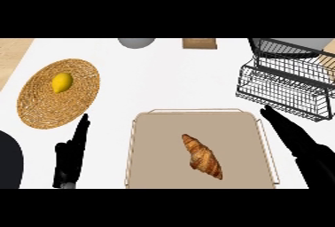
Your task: Pick the croissant from the tray and place it in the tiered basket
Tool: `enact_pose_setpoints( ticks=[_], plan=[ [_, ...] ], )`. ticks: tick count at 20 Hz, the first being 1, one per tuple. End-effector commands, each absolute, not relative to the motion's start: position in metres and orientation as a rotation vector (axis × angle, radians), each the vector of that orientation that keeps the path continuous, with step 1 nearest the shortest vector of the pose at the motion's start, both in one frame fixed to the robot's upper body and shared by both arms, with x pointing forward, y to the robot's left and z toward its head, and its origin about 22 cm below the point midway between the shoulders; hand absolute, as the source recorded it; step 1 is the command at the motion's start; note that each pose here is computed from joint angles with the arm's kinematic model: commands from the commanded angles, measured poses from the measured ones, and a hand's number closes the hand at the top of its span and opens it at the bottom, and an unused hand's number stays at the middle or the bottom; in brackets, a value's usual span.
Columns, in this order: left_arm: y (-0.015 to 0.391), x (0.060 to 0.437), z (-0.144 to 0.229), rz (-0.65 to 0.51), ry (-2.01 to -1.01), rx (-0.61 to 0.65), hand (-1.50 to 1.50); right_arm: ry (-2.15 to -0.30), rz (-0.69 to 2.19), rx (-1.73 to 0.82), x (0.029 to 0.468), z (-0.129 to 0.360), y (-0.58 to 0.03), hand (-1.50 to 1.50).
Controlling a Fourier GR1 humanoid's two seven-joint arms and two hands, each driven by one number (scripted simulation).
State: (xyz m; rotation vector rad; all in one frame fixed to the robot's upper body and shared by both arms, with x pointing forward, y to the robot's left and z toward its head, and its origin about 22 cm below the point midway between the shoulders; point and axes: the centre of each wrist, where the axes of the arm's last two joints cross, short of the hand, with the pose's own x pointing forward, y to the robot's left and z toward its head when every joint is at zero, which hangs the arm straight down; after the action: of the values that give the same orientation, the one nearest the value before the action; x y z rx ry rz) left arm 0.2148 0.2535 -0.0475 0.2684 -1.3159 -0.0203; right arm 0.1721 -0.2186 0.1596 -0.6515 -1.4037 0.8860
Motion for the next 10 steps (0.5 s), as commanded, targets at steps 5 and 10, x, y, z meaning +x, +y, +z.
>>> enact_pose_setpoints(
  ticks=[5,10],
  plan=[
    [0.249,0.213,-0.058,-0.033,-1.287,0.248,0.0,-1.292,0.95,-0.838,0.161,0.151,-0.149,-1.5],
    [0.241,0.206,-0.06,-0.032,-1.289,0.26,0.0,-1.247,1.024,-0.898,0.163,0.131,-0.123,-1.5]
  ],
)
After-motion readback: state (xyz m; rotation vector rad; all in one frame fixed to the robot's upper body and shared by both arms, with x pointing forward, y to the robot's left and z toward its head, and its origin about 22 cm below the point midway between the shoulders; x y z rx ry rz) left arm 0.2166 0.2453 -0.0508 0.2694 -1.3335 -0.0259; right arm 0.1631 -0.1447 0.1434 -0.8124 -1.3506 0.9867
